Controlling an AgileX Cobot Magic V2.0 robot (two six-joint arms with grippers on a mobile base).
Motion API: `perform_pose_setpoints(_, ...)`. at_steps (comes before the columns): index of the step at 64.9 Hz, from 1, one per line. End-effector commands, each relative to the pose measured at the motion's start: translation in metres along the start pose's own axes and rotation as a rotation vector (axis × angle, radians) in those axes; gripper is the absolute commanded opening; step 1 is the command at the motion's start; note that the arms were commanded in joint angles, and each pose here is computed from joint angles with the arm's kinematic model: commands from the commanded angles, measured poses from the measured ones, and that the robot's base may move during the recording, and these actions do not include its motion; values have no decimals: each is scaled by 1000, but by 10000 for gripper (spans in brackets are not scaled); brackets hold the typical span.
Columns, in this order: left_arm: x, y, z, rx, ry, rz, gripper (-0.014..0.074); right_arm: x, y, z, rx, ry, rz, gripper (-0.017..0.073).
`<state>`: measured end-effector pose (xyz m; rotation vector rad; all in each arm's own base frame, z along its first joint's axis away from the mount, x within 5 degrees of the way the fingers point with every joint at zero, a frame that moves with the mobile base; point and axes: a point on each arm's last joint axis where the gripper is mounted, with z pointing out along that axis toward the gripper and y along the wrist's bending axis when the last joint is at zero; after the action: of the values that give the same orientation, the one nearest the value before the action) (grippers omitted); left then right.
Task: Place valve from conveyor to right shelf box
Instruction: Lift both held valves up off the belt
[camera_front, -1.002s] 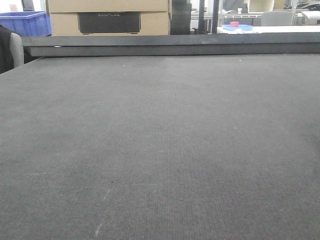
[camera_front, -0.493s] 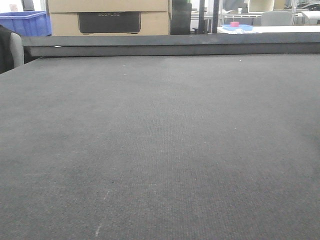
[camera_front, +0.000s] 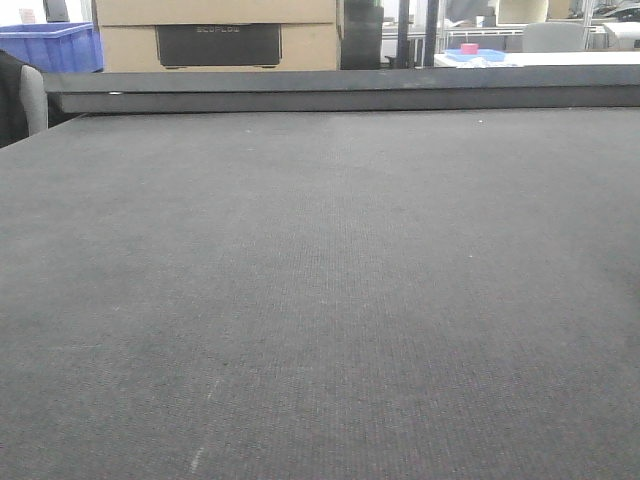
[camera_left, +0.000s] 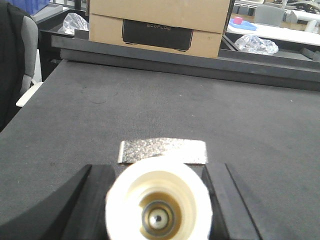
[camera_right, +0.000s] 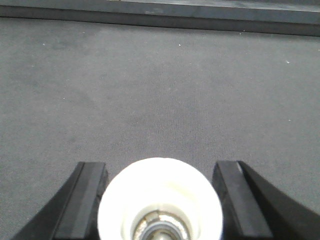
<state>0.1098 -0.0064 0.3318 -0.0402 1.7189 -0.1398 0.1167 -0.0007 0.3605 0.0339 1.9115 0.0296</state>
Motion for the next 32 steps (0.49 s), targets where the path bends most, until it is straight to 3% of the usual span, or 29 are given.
perform_pose_setpoints(1, -7, -1, -3, 3, -61, -6, -111, -9, -1, -4, 9, -85, -10, -162)
perform_pose_setpoints(32, -8, -1, -3, 3, -64, -6, -111, -9, -1, -4, 9, -85, -10, -162)
